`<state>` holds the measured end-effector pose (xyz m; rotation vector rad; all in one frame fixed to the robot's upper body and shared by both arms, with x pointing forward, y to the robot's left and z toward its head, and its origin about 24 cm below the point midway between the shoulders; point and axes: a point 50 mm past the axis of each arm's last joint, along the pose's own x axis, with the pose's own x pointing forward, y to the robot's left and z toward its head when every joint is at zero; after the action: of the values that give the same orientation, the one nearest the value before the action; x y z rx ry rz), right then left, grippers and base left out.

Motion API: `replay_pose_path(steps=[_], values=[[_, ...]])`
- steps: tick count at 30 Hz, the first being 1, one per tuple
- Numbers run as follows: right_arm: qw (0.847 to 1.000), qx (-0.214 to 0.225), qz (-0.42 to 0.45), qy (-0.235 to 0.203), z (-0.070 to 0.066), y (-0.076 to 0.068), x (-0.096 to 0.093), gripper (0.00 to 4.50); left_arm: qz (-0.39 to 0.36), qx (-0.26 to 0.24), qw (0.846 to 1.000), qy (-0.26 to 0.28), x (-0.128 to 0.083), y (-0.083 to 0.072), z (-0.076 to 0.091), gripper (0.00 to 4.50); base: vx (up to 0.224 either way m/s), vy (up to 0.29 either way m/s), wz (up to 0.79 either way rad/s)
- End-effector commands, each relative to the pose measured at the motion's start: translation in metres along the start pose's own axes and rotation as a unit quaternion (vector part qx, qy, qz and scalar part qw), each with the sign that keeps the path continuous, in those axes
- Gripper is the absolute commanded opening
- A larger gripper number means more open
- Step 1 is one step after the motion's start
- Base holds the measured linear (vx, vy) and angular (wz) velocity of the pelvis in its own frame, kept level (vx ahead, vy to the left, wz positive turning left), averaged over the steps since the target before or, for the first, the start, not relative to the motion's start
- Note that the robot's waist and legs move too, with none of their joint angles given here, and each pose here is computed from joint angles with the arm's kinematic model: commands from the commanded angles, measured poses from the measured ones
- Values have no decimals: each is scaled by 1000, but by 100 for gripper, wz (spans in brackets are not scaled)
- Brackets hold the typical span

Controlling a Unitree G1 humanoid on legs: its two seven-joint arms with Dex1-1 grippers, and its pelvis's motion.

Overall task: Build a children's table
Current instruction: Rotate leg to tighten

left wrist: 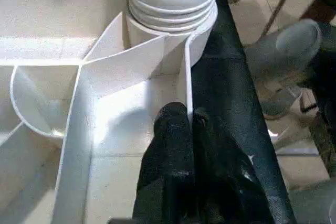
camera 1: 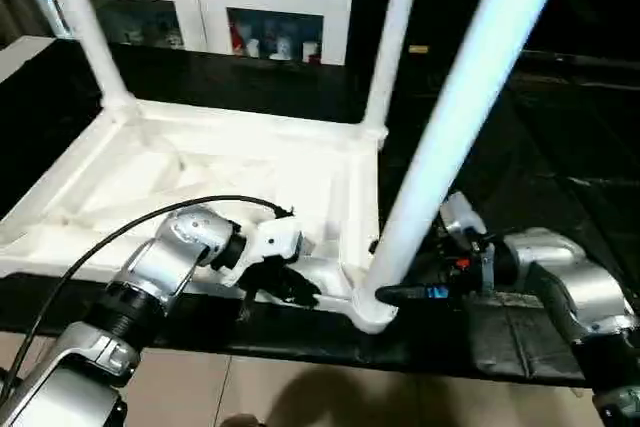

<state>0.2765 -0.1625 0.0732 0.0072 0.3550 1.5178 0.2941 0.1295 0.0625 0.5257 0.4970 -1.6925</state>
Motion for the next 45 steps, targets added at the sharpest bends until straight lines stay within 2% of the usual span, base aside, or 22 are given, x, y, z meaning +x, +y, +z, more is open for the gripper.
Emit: replay_pose_path(steps=[1,3,4,12,21,26,28,30,32,33,34,37,38,40,41,42,45], values=[[1000,-3,19,3,3,1,2,351,-33,30,999,8,3,0,8,0,0,0,0],[999,-1,32,4,3,2,4,345,-35,31,999,9,3,0,8,0,0,0,0],[999,1,39,7,2,3,5,318,-35,32,999,10,3,0,8,0,0,0,0],[997,10,68,29,-4,6,8,249,-32,33,999,9,4,1,6,0,0,0,0],[996,23,80,22,-11,14,14,218,-7,20,1000,4,7,3,3,0,0,0,0],[998,36,43,-13,-14,18,19,214,55,-28,998,-22,8,11,3,0,0,0,0],[997,37,-54,-30,-18,12,29,213,110,-63,990,-53,10,18,8,0,0,0,0],[987,59,-138,-50,-20,3,38,211,138,-87,984,-73,12,21,13,0,0,0,0],[982,72,-164,-62,-20,0,42,206,149,-96,981,-79,13,23,15,0,0,0,0],[968,98,-216,-85,-20,-7,54,206,170,-114,974,-95,16,26,21,0,0,0,0],[968,98,-216,-85,-20,-7,54,205,170,-114,974,-95,16,26,21,0,0,0,0],[949,125,-269,-105,-17,-16,74,204,206,-139,962,-111,23,32,31,0,0,0,0],[942,135,-289,-107,-16,-20,80,204,219,-148,957,-116,25,35,35,0,0,0,0],[917,155,-350,-109,-11,-33,93,204,256,-169,943,-128,32,41,45,0,0,0,0],[911,159,-365,-109,-9,-36,95,204,268,-173,939,-131,34,43,48,0,0,0,0],[904,160,-382,-106,-7,-40,98,204,280,-176,935,-133,37,45,51,0,0,0,0],[898,159,-399,-96,-4,-45,99,204,298,-175,929,-131,41,48,55,0,0,0,0]])
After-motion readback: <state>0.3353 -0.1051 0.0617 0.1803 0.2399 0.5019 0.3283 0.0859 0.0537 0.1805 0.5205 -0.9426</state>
